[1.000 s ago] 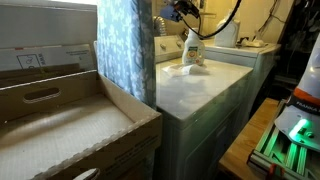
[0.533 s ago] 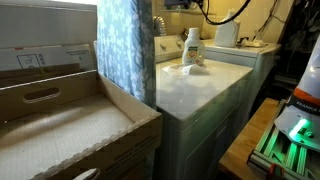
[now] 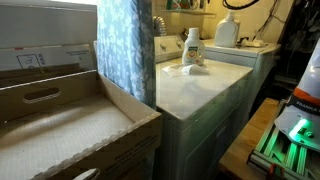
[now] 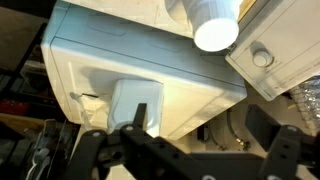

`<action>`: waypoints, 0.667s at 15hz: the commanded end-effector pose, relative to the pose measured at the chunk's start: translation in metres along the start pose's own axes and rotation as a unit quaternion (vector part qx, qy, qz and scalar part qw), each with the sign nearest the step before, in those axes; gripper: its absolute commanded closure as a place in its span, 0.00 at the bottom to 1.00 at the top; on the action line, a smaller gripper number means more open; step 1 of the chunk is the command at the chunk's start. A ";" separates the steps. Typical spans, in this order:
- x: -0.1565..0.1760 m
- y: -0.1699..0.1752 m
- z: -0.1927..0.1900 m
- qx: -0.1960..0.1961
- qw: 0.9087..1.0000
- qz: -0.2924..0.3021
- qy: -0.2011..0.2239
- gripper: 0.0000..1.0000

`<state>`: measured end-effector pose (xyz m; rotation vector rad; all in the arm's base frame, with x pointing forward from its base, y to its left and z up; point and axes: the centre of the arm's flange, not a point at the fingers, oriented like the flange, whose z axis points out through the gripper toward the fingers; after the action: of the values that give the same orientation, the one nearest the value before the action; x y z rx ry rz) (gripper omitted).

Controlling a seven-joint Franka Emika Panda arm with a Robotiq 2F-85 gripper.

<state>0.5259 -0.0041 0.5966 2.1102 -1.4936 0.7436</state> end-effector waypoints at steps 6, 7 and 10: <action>0.015 0.087 0.002 0.025 0.991 -0.127 -0.033 0.00; 0.016 0.094 0.001 0.025 0.990 -0.133 -0.034 0.00; 0.022 0.115 0.002 0.014 0.988 -0.150 -0.026 0.00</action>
<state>0.4547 -0.0415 0.6174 2.2986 -1.2040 0.6104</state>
